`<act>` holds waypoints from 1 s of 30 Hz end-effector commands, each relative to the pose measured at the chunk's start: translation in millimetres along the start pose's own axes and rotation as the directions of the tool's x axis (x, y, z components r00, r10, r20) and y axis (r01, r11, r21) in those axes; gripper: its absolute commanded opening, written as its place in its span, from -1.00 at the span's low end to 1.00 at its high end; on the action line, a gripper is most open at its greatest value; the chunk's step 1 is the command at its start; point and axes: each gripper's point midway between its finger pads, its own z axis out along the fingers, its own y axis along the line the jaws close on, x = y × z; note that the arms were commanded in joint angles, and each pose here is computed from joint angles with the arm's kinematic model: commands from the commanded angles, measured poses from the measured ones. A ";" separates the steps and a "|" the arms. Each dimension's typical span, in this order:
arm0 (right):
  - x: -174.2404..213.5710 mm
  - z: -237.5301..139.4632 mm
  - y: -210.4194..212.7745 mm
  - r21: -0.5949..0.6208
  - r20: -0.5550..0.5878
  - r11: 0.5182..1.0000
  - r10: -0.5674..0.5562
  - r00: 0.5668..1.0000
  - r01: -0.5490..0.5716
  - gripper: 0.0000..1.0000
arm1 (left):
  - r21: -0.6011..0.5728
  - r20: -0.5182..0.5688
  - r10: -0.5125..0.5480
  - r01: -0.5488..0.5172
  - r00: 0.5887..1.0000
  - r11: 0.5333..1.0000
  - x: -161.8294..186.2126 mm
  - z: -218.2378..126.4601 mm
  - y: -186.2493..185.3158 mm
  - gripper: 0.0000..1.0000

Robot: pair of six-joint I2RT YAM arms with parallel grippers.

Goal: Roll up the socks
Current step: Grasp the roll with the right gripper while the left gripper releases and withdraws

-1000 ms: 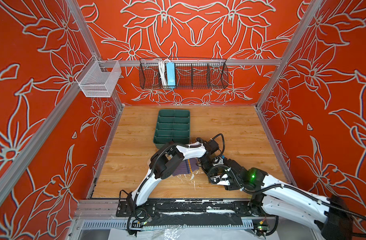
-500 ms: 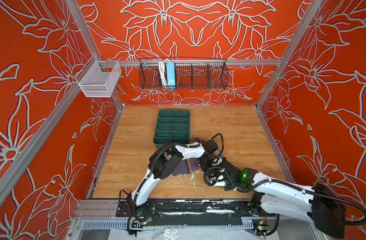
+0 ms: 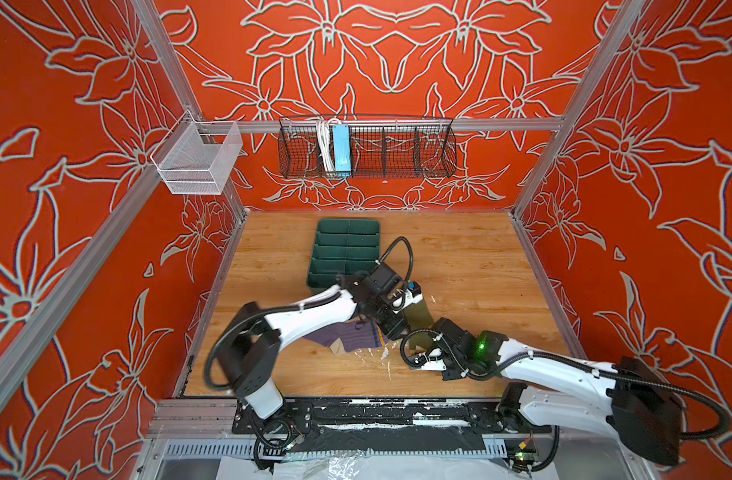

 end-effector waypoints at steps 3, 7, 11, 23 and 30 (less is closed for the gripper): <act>-13.7 -1.6 33.8 -0.267 -0.014 0.953 0.147 0.989 -0.145 -1.00 | -0.474 0.380 0.237 -0.031 0.894 0.880 -39.1 -115.5 41.6 0.40; -24.5 -0.1 28.3 -0.309 -0.038 0.933 0.185 0.982 -0.187 -1.00 | -0.567 0.456 0.513 -0.206 0.727 0.797 -43.0 -178.6 9.1 0.52; -31.2 3.7 25.9 -0.328 -0.031 0.922 0.208 0.978 -0.206 -1.00 | -0.508 0.388 0.687 -0.479 0.615 0.716 -30.6 -185.1 -31.2 0.52; -26.5 9.6 19.8 -0.370 -0.064 0.886 0.277 0.959 -0.281 -1.00 | -0.356 0.012 0.948 -0.884 0.319 0.303 41.3 -57.0 -88.5 0.52; -25.3 10.1 16.4 -0.392 -0.080 0.864 0.310 0.947 -0.316 -1.00 | -0.338 0.061 0.844 -0.785 0.532 0.519 56.7 12.9 -107.4 0.43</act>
